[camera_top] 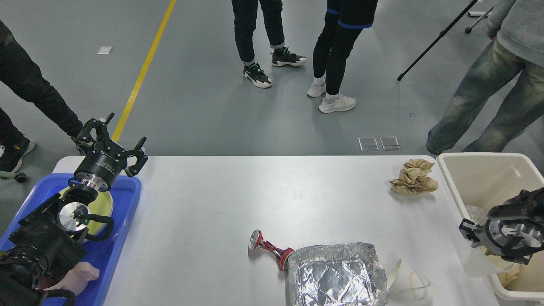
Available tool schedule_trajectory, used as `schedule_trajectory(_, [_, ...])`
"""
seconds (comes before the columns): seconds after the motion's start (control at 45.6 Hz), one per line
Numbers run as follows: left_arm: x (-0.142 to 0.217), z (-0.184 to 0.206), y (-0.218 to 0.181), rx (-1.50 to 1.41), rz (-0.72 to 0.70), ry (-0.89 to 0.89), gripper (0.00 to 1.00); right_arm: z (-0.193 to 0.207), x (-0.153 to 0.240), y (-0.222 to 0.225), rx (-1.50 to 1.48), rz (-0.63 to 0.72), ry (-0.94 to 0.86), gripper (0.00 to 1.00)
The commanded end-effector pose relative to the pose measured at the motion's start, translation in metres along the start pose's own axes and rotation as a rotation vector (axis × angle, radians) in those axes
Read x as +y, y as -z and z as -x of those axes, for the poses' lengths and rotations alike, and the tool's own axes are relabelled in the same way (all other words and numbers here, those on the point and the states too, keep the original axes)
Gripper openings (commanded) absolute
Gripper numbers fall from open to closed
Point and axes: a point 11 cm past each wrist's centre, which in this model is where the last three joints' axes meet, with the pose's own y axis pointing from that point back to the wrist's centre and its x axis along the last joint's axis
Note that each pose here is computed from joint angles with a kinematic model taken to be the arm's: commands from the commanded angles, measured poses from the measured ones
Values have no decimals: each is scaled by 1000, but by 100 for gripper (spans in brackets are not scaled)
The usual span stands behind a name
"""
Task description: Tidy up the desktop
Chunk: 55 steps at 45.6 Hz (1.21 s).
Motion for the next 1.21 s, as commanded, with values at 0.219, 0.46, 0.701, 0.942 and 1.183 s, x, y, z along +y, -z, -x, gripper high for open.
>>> schedule_trajectory(0.219, [0, -1, 0, 1, 0, -1, 96, -8, 7, 8, 37, -13, -25, 0])
schedule_trajectory(0.46, [0, 0, 0, 1, 1, 0, 96, -31, 38, 21, 19, -64, -53, 0])
schedule_trajectory(0.701, [0, 0, 0, 1, 1, 0, 96, -61, 109, 40, -33, -211, -54, 0])
schedule_trajectory(0.942, [0, 0, 0, 0, 0, 0, 96, -114, 201, 52, -57, -403, -77, 0])
schedule_trajectory(1.183, [0, 0, 0, 0, -1, -1, 96, -140, 264, 58, -48, -528, -129, 0])
